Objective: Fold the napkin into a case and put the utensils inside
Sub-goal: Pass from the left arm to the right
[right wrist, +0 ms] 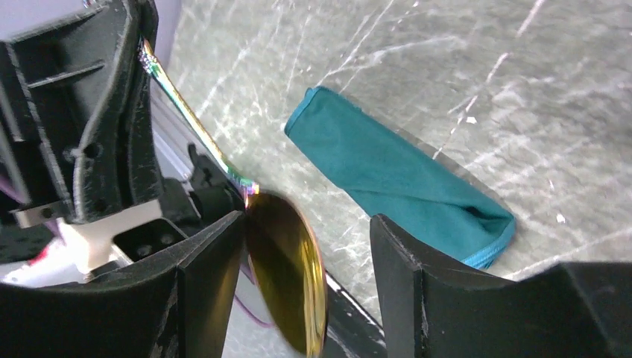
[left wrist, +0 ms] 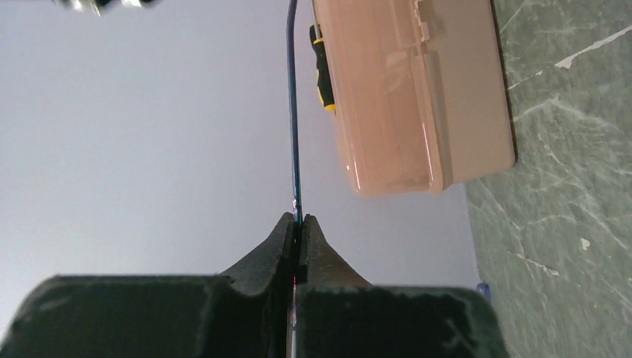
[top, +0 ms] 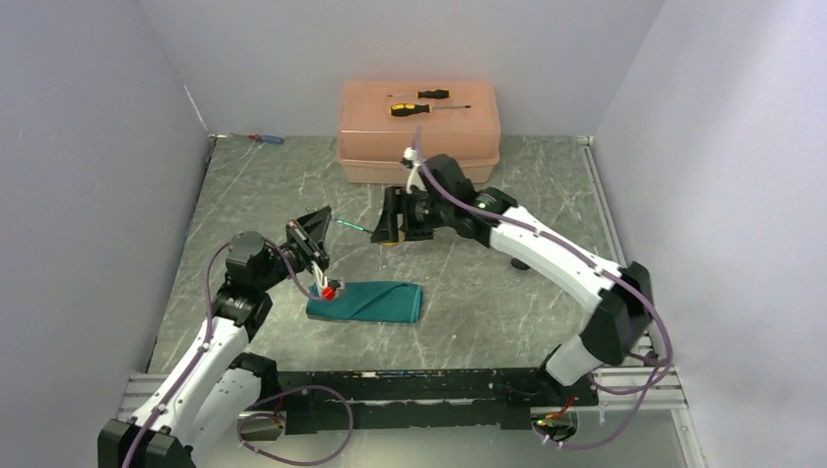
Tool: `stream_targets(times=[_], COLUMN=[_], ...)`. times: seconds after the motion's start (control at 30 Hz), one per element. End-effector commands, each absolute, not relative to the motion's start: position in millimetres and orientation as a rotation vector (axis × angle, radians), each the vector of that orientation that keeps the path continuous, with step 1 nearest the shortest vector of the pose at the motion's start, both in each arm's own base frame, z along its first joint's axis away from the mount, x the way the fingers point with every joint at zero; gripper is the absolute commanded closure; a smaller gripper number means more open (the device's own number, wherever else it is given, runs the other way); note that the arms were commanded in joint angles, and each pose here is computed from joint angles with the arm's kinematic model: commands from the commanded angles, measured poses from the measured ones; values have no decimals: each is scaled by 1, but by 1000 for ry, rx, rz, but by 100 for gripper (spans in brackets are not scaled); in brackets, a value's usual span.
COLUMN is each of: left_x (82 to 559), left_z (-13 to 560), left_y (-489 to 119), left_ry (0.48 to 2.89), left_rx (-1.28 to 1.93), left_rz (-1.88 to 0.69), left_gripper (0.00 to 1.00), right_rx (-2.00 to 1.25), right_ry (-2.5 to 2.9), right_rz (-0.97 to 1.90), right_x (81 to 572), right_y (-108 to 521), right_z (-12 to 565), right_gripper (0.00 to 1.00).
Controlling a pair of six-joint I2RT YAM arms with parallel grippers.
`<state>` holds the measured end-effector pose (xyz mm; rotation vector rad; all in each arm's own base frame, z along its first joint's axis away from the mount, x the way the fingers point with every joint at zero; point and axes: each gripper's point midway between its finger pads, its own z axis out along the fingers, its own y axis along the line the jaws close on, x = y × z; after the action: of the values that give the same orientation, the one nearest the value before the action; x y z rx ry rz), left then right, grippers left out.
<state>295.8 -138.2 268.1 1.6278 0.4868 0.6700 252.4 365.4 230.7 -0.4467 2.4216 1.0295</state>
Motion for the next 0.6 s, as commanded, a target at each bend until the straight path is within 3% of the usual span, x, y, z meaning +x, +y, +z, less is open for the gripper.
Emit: stream_targets(times=[0.0, 0.43, 0.57], left_x=[308, 312, 311], left_z=[297, 299, 297], left_y=[-126, -128, -128], left_ry=[493, 557, 569], left_rx=[1527, 1512, 1512], left_rz=[846, 884, 886], left_gripper=[97, 97, 97], right_rx=[-98, 32, 90], right_ry=[2232, 2201, 2165], right_rz=[1152, 1275, 1290], right_x=[273, 282, 292], right_y=[345, 351, 354], right_z=[280, 272, 272], right_gripper=[36, 49, 62])
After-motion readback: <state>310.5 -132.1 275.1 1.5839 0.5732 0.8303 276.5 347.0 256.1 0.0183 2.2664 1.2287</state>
